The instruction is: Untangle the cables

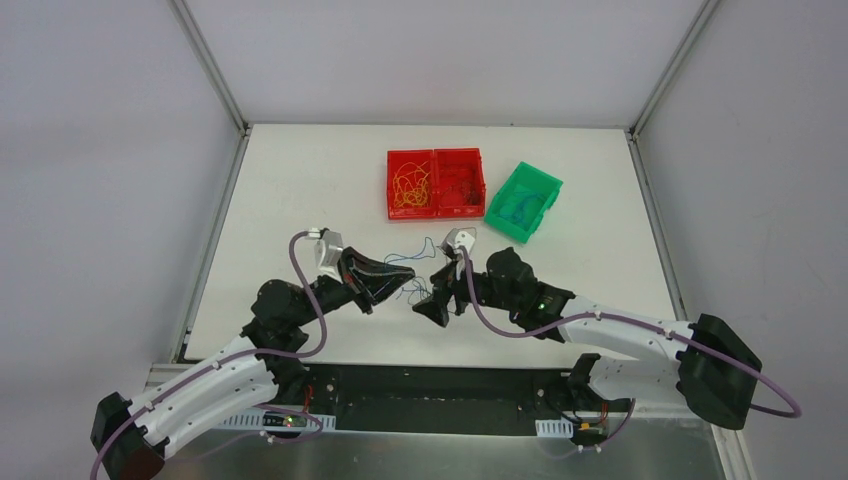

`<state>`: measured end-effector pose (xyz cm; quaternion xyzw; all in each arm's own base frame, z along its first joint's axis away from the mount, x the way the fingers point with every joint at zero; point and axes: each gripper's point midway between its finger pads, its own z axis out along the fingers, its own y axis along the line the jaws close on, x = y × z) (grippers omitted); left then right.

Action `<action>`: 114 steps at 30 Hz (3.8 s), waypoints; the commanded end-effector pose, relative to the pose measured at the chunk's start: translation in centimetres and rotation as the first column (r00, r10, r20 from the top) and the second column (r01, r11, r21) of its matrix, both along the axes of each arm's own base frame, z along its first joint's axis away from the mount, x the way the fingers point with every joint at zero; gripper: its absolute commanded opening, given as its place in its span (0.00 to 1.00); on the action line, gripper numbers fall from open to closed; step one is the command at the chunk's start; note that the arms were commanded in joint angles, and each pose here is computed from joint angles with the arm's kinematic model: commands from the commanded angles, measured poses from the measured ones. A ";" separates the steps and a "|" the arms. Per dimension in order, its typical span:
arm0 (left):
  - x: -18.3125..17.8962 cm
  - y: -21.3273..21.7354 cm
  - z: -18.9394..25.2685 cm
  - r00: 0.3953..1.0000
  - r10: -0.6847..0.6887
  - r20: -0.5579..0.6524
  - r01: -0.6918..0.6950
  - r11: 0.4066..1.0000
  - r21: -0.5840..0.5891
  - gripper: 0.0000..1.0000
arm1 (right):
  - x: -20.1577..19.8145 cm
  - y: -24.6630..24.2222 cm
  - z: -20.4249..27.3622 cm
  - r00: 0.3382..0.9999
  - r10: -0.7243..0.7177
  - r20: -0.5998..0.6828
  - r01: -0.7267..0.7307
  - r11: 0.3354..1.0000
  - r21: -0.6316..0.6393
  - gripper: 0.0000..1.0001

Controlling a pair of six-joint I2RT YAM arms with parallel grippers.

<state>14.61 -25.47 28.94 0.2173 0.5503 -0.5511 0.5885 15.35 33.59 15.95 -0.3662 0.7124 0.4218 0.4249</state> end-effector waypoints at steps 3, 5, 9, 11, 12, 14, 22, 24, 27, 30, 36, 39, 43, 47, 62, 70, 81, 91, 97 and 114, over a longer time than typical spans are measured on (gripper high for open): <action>-0.6 1.2 3.0 0.997 0.020 0.074 -0.014 0.996 -0.087 0.00 | 0.7 0.6 1.5 0.999 -0.008 0.051 0.007 1.000 0.023 0.81; -0.8 1.2 3.1 0.997 0.014 0.075 -0.007 0.996 -0.091 0.00 | 0.7 0.9 1.3 0.999 -0.001 0.039 0.000 1.000 0.018 0.78; -0.8 1.2 3.3 0.997 0.011 0.078 -0.003 0.995 -0.098 0.00 | 0.9 1.6 0.5 1.000 0.007 0.015 -0.007 1.000 -0.001 0.72; -0.9 1.2 3.3 0.997 0.011 0.079 -0.003 0.995 -0.101 0.00 | 0.9 1.9 0.3 1.000 0.008 0.009 -0.008 1.000 -0.002 0.70; -0.9 1.3 3.3 0.997 0.012 0.079 -0.004 0.995 -0.101 0.00 | 0.9 2.0 0.2 1.000 0.012 0.006 -0.012 1.000 -0.003 0.70; -0.7 1.5 3.4 0.996 0.029 0.081 -0.020 0.994 -0.107 0.00 | 0.8 2.1 0.1 1.000 0.014 0.000 -0.014 1.000 -0.003 0.69; 0.2 3.3 3.4 0.988 0.137 0.065 -0.125 0.979 -0.164 0.00 | 0.9 2.4 -1.0 1.000 0.002 -0.011 -0.002 1.000 -0.028 0.69; 0.2 3.5 3.6 0.987 0.148 0.066 -0.134 0.975 -0.174 0.00 | 0.7 2.7 -1.5 1.000 0.012 -0.017 -0.012 0.999 -0.035 0.69; 0.2 3.9 3.8 0.984 0.161 0.070 -0.146 0.971 -0.187 0.00 | 0.7 3.2 -2.4 1.000 0.010 -0.015 -0.011 0.998 -0.059 0.73; 0.1 4.3 4.0 0.983 0.173 0.067 -0.157 0.966 -0.204 0.00 | 0.8 3.6 -2.4 1.000 0.003 0.011 -0.003 0.998 -0.062 0.76; -0.1 3.3 3.9 0.990 0.126 0.060 -0.113 0.976 -0.186 0.00 | 1.2 5.0 -1.3 0.999 0.008 0.034 -0.007 1.000 -0.018 0.70; 0.0 3.1 3.9 0.990 0.125 0.063 -0.113 0.978 -0.177 0.00 | 1.1 5.9 -1.1 0.999 0.024 0.028 -0.023 1.000 -0.015 0.61; 0.3 4.1 4.0 0.982 0.178 0.057 -0.163 0.966 -0.202 0.00 | 1.0 5.9 -1.9 1.000 0.020 0.012 -0.020 0.999 -0.037 0.52; 0.5 5.2 4.2 0.975 0.219 0.046 -0.202 0.948 -0.246 0.00 | 1.0 6.0 -2.2 1.000 0.012 0.000 -0.012 1.000 -0.026 0.49; 3.7 9.5 2.8 0.877 0.475 -0.075 -0.477 0.840 -0.258 0.00 | 4.7 1.9 -0.1 0.949 -0.316 0.009 0.316 0.948 0.046 0.00; 6.4 17.2 -1.2 0.588 0.747 -0.309 -0.808 0.562 -0.178 0.00 | 10.9 -10.2 2.5 0.622 -0.776 -0.103 0.780 0.603 0.169 0.00; 7.1 19.6 -3.3 0.436 0.820 -0.370 -0.894 0.442 -0.073 0.00 | 10.5 -22.1 6.5 0.333 -0.901 -0.278 0.906 0.224 0.360 0.00; 8.5 13.3 -3.0 0.603 0.761 -0.241 -0.774 0.631 0.055 0.00 | 9.6 -19.5 8.5 0.482 -0.846 -0.229 0.852 0.392 0.347 0.00; 9.6 7.7 -2.8 0.723 0.661 -0.200 -0.641 0.750 0.164 0.00 | 9.2 -18.4 8.8 0.536 -0.814 -0.221 0.828 0.456 0.327 0.00; 15.7 -6.2 -3.5 0.859 0.466 -0.212 -0.369 0.850 0.376 0.00 | 7.8 -21.3 11.2 0.488 -0.839 -0.241 0.841 0.378 0.388 0.00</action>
